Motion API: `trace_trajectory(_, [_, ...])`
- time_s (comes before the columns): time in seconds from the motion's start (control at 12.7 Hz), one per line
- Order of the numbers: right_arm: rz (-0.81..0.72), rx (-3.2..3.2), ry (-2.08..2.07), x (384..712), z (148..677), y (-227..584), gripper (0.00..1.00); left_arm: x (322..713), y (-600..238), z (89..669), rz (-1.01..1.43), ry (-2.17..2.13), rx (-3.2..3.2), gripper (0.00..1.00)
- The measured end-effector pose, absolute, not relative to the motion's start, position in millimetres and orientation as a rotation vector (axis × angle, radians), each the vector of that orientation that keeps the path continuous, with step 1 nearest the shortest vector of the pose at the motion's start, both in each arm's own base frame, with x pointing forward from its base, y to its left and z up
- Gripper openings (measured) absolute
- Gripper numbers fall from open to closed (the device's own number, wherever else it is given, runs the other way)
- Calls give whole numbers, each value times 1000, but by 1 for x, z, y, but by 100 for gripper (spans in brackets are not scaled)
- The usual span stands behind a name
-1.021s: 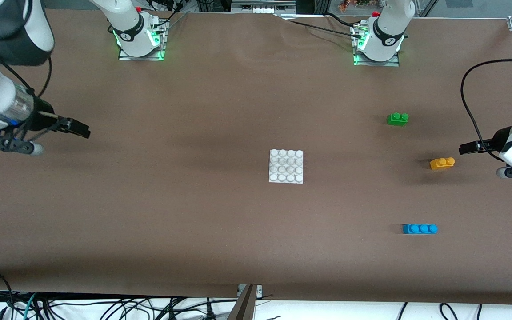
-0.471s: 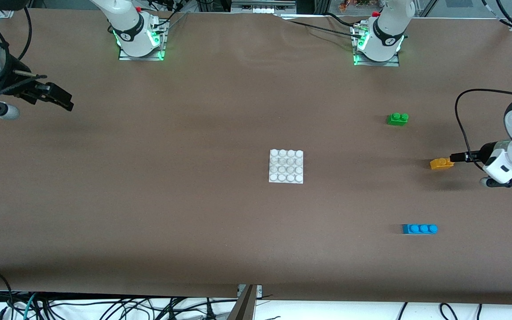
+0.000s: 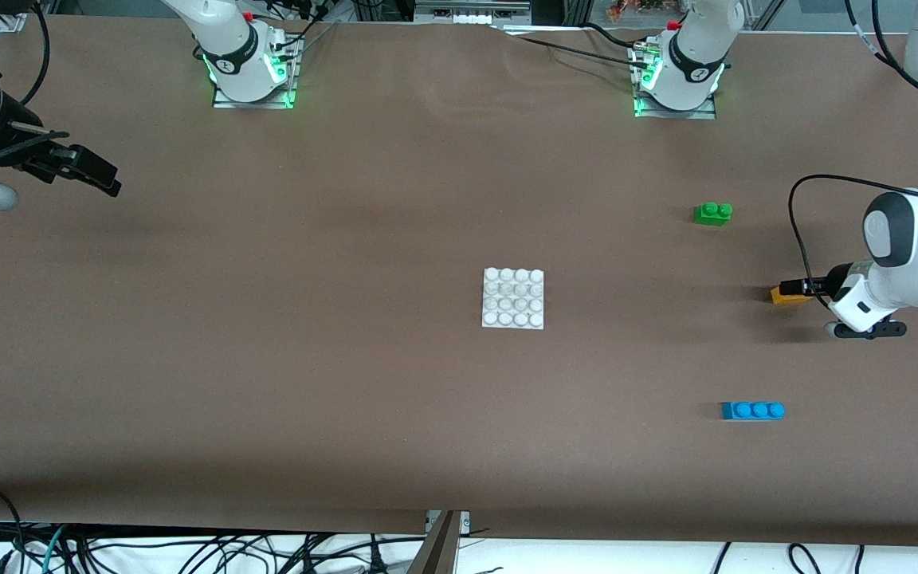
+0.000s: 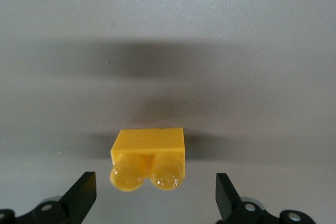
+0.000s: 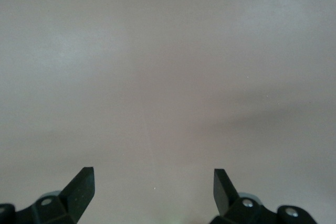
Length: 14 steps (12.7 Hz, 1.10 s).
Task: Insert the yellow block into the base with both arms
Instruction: 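Grasp the yellow block with the left gripper, then lift the yellow block and carry it toward the base plate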
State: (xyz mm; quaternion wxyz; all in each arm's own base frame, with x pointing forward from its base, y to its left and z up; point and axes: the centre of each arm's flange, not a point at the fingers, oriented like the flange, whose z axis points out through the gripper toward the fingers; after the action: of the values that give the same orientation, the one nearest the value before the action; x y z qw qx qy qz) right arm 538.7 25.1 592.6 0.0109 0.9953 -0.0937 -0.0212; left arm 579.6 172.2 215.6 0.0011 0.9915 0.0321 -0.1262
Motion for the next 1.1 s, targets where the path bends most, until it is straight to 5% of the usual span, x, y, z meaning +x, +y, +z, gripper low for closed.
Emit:
trace_trajectory(0.86, [-54,3120,-175,543,591,-3,100,575,184,189,-362,64,3117,100])
trace_trajectory(1.1, [-57,3121,-162,544,589,-5,100,575,184,189,-362,63,3117,87])
